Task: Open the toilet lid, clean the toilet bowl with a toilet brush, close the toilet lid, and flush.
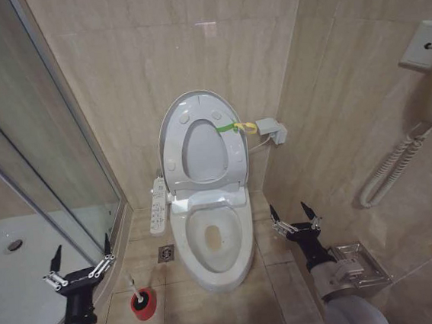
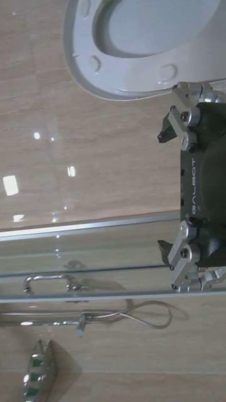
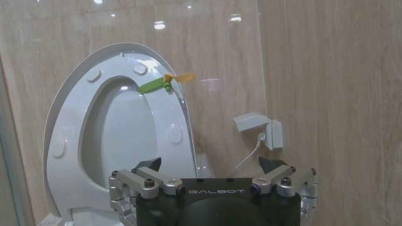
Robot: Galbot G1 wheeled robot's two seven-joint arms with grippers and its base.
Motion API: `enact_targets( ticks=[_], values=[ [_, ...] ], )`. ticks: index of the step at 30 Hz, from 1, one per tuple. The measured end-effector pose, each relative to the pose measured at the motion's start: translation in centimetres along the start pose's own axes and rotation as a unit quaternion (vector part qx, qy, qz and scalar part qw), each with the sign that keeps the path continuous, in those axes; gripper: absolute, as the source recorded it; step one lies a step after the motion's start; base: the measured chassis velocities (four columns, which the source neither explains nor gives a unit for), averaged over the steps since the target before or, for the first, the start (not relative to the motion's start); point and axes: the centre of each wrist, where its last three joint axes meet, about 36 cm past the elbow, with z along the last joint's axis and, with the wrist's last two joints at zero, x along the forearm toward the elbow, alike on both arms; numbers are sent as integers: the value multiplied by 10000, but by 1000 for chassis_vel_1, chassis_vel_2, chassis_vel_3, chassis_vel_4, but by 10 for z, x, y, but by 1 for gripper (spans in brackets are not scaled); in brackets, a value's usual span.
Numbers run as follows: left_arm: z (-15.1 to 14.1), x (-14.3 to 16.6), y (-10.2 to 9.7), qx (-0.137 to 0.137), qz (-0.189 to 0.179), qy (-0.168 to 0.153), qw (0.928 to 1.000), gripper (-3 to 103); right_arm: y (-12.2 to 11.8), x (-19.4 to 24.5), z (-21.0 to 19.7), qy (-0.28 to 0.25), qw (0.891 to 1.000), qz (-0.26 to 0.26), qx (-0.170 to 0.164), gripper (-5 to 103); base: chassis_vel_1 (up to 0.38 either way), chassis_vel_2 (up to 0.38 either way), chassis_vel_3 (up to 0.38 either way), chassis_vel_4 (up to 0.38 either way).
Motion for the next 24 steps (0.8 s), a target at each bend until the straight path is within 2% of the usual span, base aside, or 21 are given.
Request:
enact_targets(
  ticks=[6, 9, 12, 19, 24],
  values=[
    [-9, 4, -5, 118, -62, -94, 9999, 100, 0, 0, 0, 0, 10000, 0, 0, 100, 0, 0, 0, 0],
    [-14, 7, -19, 342, -88, -170, 9992, 100, 0, 0, 0, 0, 10000, 0, 0, 100, 0, 0, 0, 0],
    [-13, 8, -24, 407, -86, -232, 9989, 100, 0, 0, 0, 0, 10000, 0, 0, 100, 0, 0, 0, 0],
    [7, 9, -28, 419, -111, -218, 9988, 99, 0, 0, 0, 0, 10000, 0, 0, 100, 0, 0, 0, 0],
    [17, 8, -34, 537, -190, -187, 9982, 99, 0, 0, 0, 0, 10000, 0, 0, 100, 0, 0, 0, 0]
  ],
)
